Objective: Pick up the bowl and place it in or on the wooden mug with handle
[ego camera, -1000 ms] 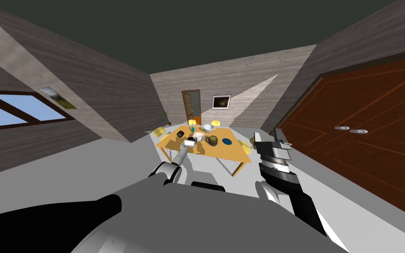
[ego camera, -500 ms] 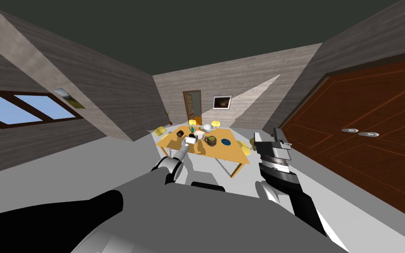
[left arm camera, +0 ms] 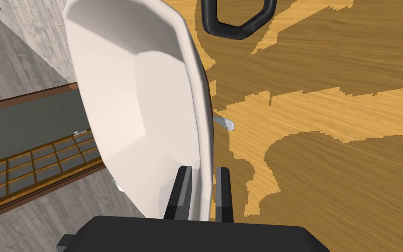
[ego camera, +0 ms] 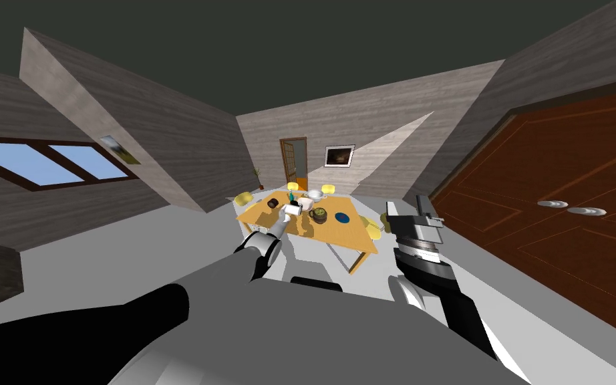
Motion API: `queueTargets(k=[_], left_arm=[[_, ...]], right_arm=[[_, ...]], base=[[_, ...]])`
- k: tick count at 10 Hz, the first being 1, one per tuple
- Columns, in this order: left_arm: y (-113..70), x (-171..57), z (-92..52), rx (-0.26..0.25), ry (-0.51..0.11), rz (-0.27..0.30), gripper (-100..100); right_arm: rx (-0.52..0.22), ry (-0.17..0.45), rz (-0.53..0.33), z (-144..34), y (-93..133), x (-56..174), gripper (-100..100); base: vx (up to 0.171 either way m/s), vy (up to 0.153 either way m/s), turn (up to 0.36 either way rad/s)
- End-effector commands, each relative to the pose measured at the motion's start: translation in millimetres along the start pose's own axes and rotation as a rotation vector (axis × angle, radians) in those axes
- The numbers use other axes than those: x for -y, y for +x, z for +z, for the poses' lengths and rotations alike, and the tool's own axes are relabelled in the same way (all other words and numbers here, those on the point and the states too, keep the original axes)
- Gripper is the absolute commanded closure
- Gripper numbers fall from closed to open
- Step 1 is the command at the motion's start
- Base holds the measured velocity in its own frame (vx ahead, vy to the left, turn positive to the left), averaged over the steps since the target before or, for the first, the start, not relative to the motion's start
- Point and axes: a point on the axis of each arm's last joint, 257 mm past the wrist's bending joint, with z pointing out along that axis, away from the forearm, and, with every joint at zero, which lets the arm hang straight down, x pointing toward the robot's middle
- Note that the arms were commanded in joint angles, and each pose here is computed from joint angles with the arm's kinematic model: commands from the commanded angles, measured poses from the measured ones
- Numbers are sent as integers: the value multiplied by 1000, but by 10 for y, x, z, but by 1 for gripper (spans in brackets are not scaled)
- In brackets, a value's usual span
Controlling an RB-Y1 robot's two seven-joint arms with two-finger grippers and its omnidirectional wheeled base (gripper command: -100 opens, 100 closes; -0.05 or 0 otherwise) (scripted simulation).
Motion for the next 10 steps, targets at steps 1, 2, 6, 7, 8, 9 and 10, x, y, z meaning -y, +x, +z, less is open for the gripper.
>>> queueTargets(k=[1,2,6,7,8,9,10], left_arm=[[84,40,-1,-3,-17,-12,100],[142,56,0,-8,-24,-16,100],[710,68,-13,-70,-59,-31,100],[710,68,-13,-70,-59,-31,100],[999,51,-36,-106,-69,-32,100],[1083,44,-45,-116,-72,-32,100],[1083,44,-45,-116,-72,-32,100]], right_arm=[[0,0,0,0,0,0,0],[0,0,0,0,0,0,0],[0,0,0,0,0,0,0],[0,0,0,0,0,0,0],[0,0,0,1,0,0,0],[0,0,0,0,0,0,0],[0,0,0,0,0,0,0]], base=[[60,-131,87],[39,-130,45],[35,-117,47],[17,-30,-22],[12,-13,43],[8,-20,22],[3,-16,-15]])
